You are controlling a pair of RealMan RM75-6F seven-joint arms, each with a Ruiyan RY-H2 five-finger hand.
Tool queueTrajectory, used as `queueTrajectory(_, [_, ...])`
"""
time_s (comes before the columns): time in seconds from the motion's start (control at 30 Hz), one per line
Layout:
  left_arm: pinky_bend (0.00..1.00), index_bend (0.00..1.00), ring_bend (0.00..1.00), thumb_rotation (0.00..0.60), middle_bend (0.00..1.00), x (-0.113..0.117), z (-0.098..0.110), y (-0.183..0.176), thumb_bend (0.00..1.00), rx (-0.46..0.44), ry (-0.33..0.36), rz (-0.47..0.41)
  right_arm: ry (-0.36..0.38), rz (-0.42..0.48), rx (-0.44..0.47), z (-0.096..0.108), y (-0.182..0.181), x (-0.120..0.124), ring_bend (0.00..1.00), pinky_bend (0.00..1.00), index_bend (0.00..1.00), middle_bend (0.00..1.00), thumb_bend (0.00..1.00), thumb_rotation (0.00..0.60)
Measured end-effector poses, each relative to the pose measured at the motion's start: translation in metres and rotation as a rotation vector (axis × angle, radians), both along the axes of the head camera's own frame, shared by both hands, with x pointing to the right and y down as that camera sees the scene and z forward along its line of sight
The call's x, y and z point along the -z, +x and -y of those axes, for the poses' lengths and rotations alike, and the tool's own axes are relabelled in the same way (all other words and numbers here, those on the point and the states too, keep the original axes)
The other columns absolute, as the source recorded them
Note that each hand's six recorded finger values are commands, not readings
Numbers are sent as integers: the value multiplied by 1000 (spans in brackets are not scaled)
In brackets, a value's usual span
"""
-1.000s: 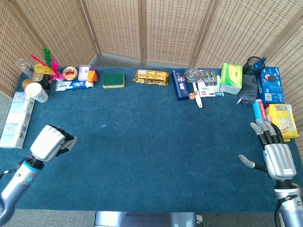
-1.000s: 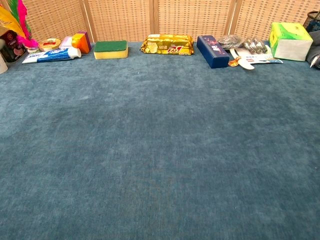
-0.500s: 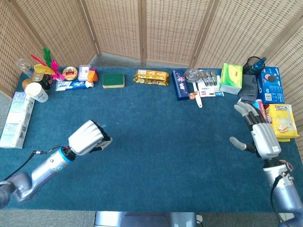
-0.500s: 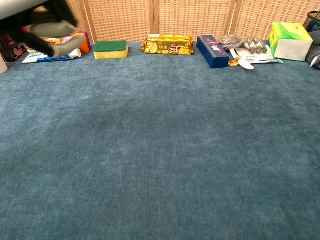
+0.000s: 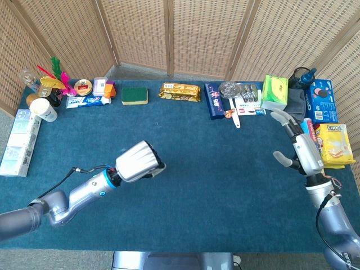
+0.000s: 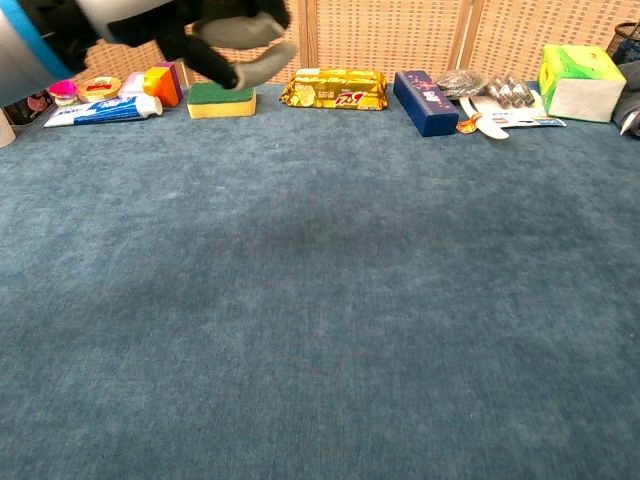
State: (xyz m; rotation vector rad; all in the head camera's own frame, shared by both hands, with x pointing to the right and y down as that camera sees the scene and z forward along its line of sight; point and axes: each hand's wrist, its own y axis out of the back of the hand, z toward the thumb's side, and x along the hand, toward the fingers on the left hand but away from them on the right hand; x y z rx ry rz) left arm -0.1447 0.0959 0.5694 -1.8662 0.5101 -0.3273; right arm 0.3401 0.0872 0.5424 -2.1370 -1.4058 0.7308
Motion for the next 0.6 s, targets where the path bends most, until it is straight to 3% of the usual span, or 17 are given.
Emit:
queueTrajectory(0.4, [1000, 1000, 1000, 600, 1000, 1, 0, 33, 518, -115, 66, -52, -82, 198, 133, -1, -28, -8, 0, 10, 11, 5, 0, 0])
queueTrajectory(0.6, [1000, 1000, 1000, 600, 1000, 4, 0, 43, 522, -129, 66, -66, -73, 228, 200, 6, -49, -9, 0, 10, 11, 6, 0, 0])
